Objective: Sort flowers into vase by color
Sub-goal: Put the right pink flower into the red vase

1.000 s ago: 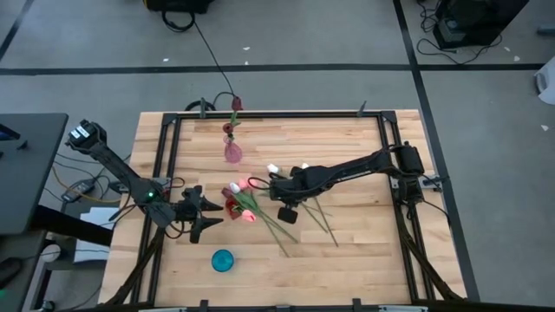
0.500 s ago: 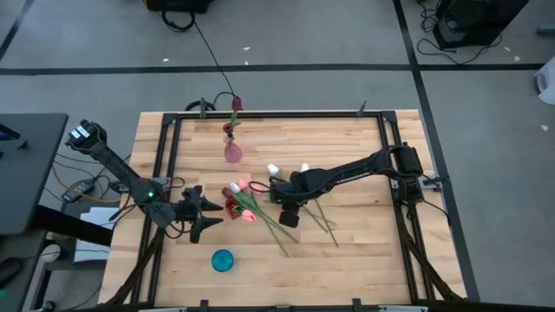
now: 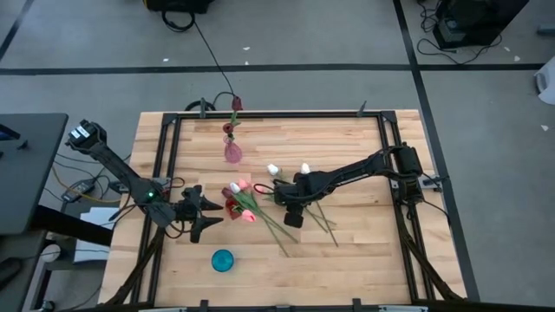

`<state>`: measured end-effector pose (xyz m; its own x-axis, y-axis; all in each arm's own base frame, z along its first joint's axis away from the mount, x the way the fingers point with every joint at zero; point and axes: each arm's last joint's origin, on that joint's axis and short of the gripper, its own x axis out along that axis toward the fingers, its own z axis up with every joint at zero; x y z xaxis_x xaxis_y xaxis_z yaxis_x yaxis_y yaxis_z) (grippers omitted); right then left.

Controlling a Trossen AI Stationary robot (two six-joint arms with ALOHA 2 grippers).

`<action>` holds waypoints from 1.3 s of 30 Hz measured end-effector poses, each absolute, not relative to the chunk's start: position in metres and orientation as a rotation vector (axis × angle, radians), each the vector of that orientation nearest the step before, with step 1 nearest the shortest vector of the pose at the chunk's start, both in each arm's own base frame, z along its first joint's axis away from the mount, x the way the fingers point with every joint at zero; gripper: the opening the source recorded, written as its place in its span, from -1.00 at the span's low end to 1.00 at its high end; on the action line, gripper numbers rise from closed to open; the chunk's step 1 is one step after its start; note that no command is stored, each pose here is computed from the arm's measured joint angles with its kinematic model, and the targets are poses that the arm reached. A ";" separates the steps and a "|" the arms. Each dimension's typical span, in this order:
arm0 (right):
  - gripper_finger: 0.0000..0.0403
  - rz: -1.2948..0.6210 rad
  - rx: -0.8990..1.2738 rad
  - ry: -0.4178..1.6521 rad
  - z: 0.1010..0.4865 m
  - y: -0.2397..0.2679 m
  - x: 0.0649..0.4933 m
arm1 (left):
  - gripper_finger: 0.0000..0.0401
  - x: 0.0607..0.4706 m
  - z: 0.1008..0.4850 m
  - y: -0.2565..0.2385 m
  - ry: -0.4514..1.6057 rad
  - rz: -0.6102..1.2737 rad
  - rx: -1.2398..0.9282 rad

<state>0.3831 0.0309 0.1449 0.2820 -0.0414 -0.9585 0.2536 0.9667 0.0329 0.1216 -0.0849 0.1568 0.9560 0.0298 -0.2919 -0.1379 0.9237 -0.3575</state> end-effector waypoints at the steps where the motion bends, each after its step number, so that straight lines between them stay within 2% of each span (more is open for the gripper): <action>1: -0.41 -0.192 0.200 1.274 0.145 0.031 0.383 | 0.07 0.122 0.157 -0.085 0.287 0.087 -0.385; 4: -0.51 -0.183 0.213 1.295 0.144 0.031 0.381 | 0.07 0.122 0.157 -0.085 0.287 0.087 -0.385; 10: -0.94 -0.184 0.207 1.332 0.143 0.031 0.378 | 0.07 0.122 0.157 -0.085 0.287 0.087 -0.385; 17: -0.97 -0.268 0.265 1.388 0.153 0.029 0.367 | 0.07 0.122 0.157 -0.085 0.286 0.087 -0.385; 26: -0.99 -0.181 0.195 1.051 0.197 0.037 0.376 | 0.07 0.122 0.157 -0.085 0.289 0.087 -0.377; 34: -0.99 -0.045 0.285 0.558 0.201 0.014 0.392 | 0.07 0.121 0.154 -0.084 0.310 0.096 -0.362; 39: -0.99 0.053 0.203 0.243 0.214 0.003 0.411 | 0.07 0.120 0.154 -0.083 0.306 0.115 -0.357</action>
